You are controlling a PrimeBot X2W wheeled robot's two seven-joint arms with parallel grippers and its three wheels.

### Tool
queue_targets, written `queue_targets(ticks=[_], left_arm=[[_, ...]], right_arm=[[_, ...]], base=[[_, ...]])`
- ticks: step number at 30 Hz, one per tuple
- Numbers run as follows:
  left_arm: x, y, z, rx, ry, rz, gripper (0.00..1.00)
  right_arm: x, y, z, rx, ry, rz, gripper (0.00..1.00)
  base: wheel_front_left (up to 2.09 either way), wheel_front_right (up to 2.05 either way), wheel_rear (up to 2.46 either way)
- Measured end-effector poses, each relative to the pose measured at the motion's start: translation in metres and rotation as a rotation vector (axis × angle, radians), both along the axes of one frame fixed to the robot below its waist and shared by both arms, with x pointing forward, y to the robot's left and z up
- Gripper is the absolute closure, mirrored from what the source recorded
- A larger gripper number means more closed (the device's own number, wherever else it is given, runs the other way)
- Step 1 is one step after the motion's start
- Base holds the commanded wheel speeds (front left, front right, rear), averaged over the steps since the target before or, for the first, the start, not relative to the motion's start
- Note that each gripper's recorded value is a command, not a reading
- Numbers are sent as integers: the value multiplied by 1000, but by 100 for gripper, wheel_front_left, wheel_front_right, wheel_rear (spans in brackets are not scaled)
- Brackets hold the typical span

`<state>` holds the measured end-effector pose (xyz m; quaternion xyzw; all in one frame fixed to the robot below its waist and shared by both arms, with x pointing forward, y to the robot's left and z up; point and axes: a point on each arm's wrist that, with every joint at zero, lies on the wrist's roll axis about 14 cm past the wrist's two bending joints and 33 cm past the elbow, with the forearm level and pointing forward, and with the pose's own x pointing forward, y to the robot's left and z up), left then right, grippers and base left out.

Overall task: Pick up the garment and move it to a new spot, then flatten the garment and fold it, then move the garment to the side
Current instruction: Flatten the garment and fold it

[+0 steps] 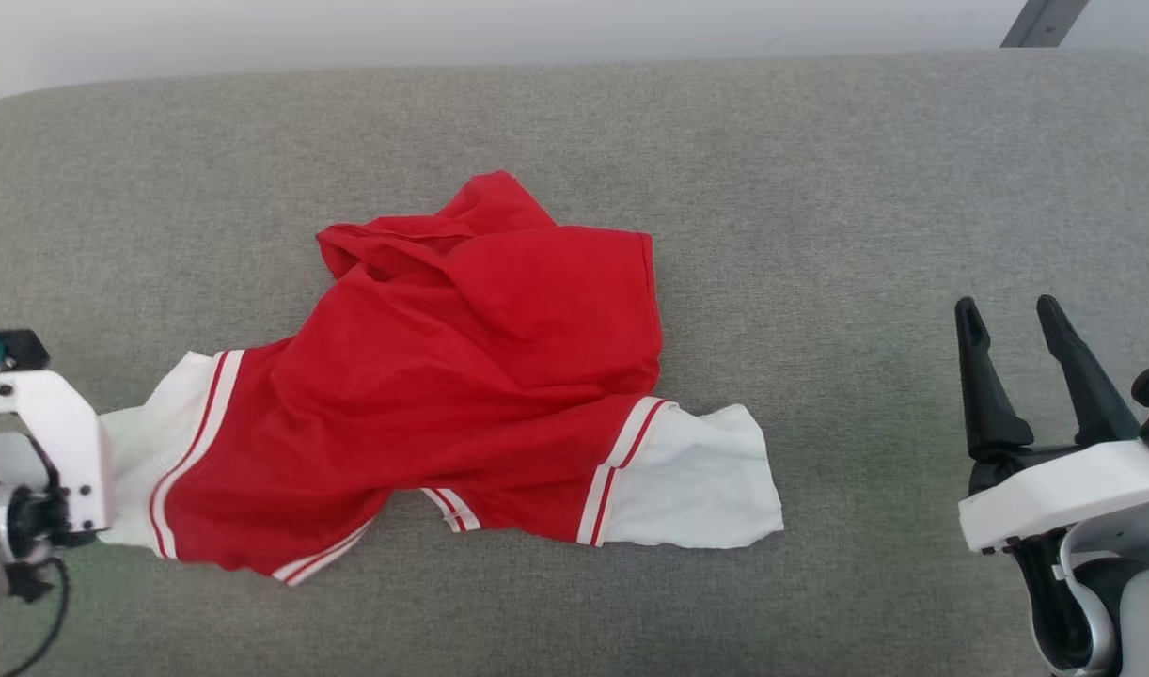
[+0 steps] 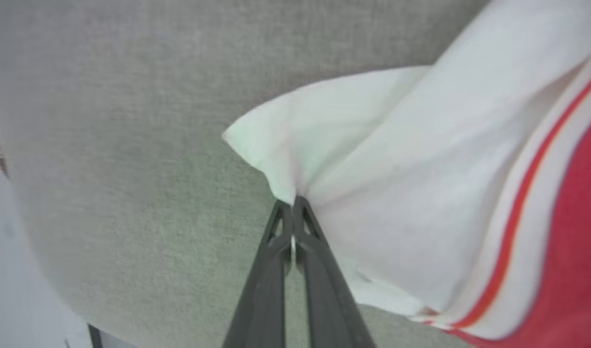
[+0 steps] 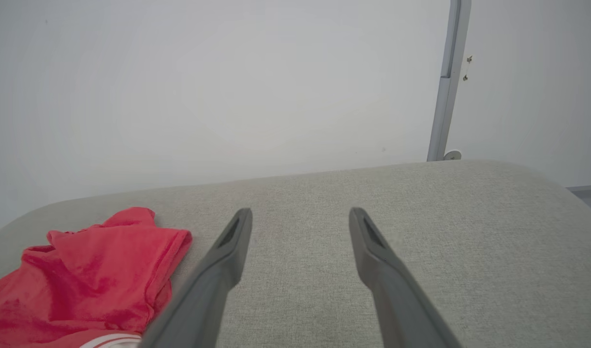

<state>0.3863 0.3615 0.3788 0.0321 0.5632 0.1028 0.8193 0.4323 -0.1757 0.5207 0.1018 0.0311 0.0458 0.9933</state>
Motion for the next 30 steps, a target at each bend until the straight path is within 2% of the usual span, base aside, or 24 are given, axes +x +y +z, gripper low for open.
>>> queue_targets(ticks=[3, 4, 5, 9, 15, 23, 30], left_arm=[[-1, -8, -5, -42, -19, 21, 100], [1, -10, -4, -45, -35, 20, 53], [5, -13, -2, -54, -62, 16, 0], [27, -28, 15, -93, -210, -15, 0], [56, -45, 61, -107, -494, -101, 0], [46, -64, 96, -79, -793, -180, 0], [23, -76, 111, -80, -954, -185, 0]], right_arm=[[1, 6, -3, 8, 10, 17, 0], [1, 8, -4, 9, 14, 24, 0], [1, 10, -5, 10, 20, 30, 0], [-2, 25, -12, 11, 59, 77, 0], [-21, 62, -44, 11, 230, 228, 0], [-47, 87, -93, -69, 510, 397, 0], [-44, 99, -110, -158, 602, 487, 0]], base=[[0, 0, 0], [0, 0, 0], [0, 0, 0], [0, 0, 0], [0, 0, 0], [0, 0, 0], [0, 0, 0]])
